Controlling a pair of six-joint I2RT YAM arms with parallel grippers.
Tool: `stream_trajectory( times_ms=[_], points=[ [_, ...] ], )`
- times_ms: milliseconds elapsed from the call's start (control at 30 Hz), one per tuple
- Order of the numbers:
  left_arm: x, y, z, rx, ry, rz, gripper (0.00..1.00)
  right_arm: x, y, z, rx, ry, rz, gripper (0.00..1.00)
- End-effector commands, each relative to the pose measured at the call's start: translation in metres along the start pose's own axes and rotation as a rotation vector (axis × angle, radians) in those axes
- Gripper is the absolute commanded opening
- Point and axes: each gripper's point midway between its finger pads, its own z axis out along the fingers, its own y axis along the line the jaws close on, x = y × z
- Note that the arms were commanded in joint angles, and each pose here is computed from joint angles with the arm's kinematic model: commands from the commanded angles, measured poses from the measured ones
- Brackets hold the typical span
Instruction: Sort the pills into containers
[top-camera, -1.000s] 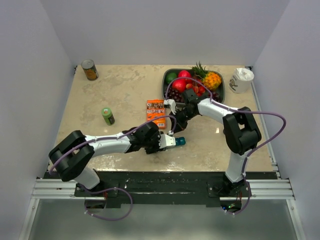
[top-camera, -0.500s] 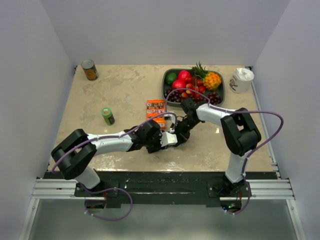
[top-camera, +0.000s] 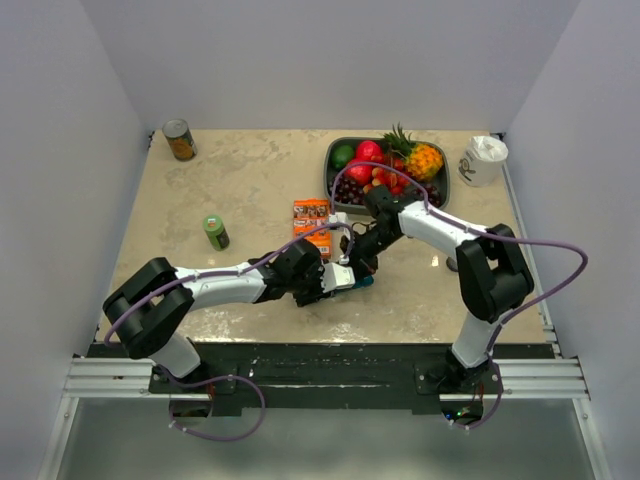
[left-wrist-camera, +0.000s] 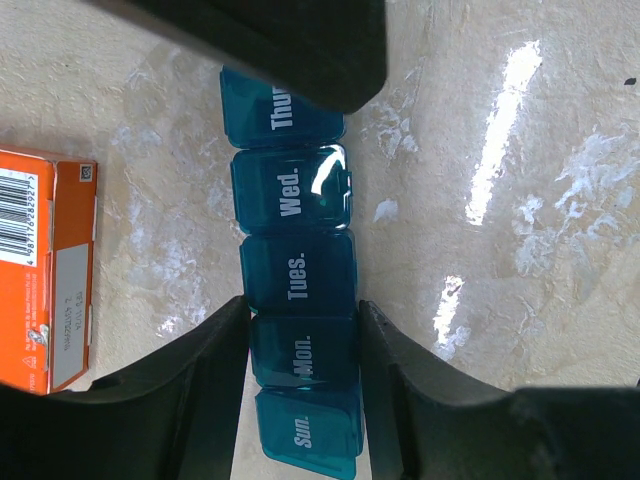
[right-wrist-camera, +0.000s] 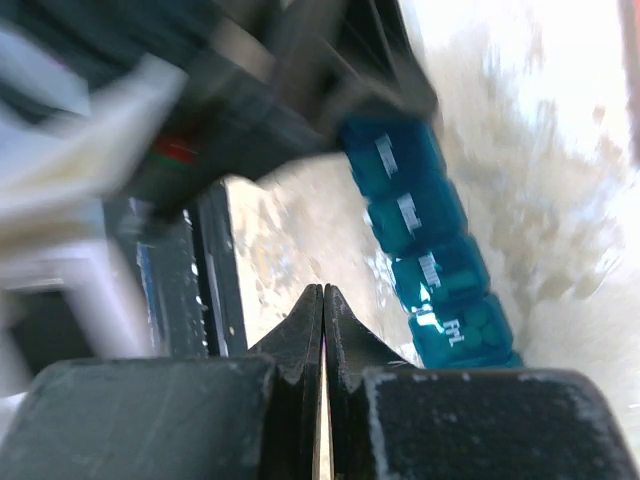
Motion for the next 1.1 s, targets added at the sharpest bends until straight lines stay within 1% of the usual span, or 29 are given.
stream_trajectory(
  times_ms=[0, 67, 133, 167, 233, 267, 300, 400, 533, 600, 633, 667, 700, 733, 767, 867, 1000, 1067],
  points=[
    [-0.009, -0.003, 0.002, 0.018, -0.020, -0.017, 0.14, -0.033, 0.018, -0.016, -0.034, -0.092, -0.105, 0.00],
    [-0.009, -0.002, 0.002, 0.017, -0.021, -0.021, 0.14, -0.032, 0.009, -0.011, -0.017, -0.089, -0.076, 0.00],
    [-0.009, -0.002, 0.002, 0.017, -0.021, -0.023, 0.14, -0.024, -0.007, -0.004, 0.041, -0.052, -0.038, 0.00],
    [-0.009, -0.002, 0.002, 0.017, -0.019, -0.023, 0.14, -0.016, -0.019, 0.003, 0.068, -0.038, 0.011, 0.00],
    [-0.008, -0.003, 0.003, 0.020, -0.014, -0.025, 0.13, 0.007, -0.047, 0.012, 0.180, 0.050, 0.089, 0.00],
    [-0.009, -0.002, 0.003, 0.020, -0.017, -0.027, 0.13, 0.024, -0.058, 0.021, 0.195, 0.100, 0.157, 0.00],
    [-0.009, -0.003, 0.004, 0.024, -0.016, -0.029, 0.13, 0.033, -0.065, 0.024, 0.218, 0.131, 0.177, 0.00],
    [-0.009, -0.004, 0.004, 0.027, -0.014, -0.031, 0.12, 0.046, -0.074, 0.027, 0.259, 0.168, 0.205, 0.00],
    [-0.009, -0.003, 0.004, 0.025, -0.014, -0.032, 0.11, 0.031, -0.068, 0.021, 0.247, 0.127, 0.184, 0.00],
    [-0.009, -0.002, 0.003, 0.019, -0.012, -0.033, 0.11, 0.016, -0.050, 0.016, 0.162, 0.080, 0.138, 0.00],
    [-0.009, -0.002, 0.003, 0.021, -0.011, -0.034, 0.11, 0.008, -0.043, 0.013, 0.124, 0.061, 0.085, 0.00],
    [-0.009, -0.002, 0.003, 0.020, -0.010, -0.034, 0.11, -0.005, -0.024, 0.010, 0.049, 0.019, 0.059, 0.00],
    [-0.009, -0.002, 0.002, 0.019, -0.012, -0.033, 0.11, -0.012, -0.016, 0.006, 0.026, -0.005, 0.034, 0.00],
    [-0.008, -0.003, 0.003, 0.021, -0.008, -0.033, 0.11, -0.022, -0.008, -0.002, 0.013, -0.035, -0.027, 0.00],
    [-0.008, -0.003, 0.003, 0.021, -0.008, -0.033, 0.11, -0.028, 0.002, -0.006, -0.016, -0.054, -0.039, 0.00],
    [-0.008, -0.002, 0.003, 0.020, -0.007, -0.036, 0.11, -0.034, 0.006, -0.015, -0.001, -0.084, -0.078, 0.00],
    [-0.007, -0.003, 0.004, 0.023, -0.004, -0.036, 0.11, -0.034, -0.009, -0.034, 0.054, -0.132, -0.036, 0.00],
    [-0.006, -0.003, 0.005, 0.025, 0.000, -0.037, 0.11, -0.028, -0.017, -0.037, 0.078, -0.129, -0.005, 0.00]
  ],
)
